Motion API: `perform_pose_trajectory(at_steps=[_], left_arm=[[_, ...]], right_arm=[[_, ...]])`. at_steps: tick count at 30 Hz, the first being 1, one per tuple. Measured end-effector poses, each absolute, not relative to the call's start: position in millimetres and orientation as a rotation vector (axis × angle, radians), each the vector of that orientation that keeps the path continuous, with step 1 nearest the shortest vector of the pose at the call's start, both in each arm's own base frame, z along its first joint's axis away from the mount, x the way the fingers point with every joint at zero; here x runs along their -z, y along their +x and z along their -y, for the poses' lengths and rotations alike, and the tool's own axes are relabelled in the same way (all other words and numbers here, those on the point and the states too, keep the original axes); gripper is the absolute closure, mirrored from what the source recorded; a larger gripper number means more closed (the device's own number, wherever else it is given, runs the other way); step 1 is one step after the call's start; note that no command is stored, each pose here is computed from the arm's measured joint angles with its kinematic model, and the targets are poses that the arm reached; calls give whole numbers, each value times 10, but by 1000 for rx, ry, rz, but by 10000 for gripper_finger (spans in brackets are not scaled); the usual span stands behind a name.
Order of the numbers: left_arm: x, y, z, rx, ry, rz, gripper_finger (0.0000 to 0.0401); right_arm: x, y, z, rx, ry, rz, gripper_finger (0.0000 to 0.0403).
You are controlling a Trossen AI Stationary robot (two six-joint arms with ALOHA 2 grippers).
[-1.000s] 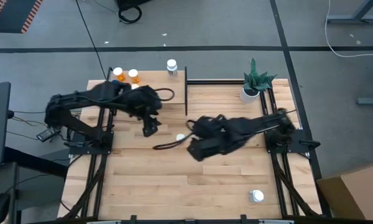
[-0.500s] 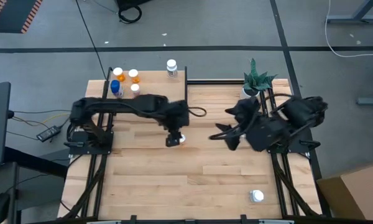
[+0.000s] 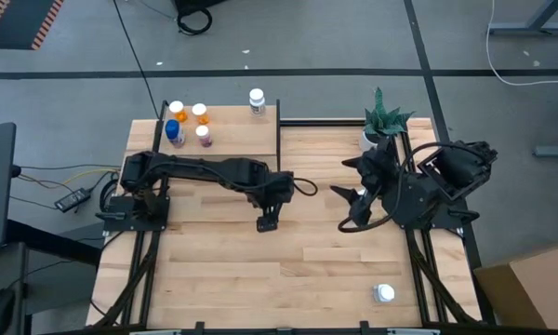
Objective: Pick and place medicine bottles onto shelf by color
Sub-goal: Put the orange pill bottle on the shelf
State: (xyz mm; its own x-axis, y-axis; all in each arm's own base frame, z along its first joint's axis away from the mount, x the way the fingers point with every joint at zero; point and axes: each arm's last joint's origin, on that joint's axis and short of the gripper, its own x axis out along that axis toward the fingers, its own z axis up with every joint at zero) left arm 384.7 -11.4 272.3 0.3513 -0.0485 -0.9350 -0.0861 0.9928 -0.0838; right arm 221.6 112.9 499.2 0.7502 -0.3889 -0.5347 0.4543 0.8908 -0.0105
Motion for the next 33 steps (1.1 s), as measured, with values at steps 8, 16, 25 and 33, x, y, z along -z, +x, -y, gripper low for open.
perform_pose_trajectory(at_steps=[8,16,25,33], left_arm=[[-2499,3940,4,-78,-53,-1272,38],[-2225,3979,-37,-69,-97,-1399,43],[-2168,4046,-48,-122,-104,-1363,44],[-2060,4095,-50,-152,-95,-1372,44]], right_arm=[[-5013,2218,-1093,564,115,-476,91],[-5012,2203,-1126,563,158,-462,91],[-5013,2204,-1124,566,155,-460,91],[-5013,2204,-1124,564,145,-463,91]])
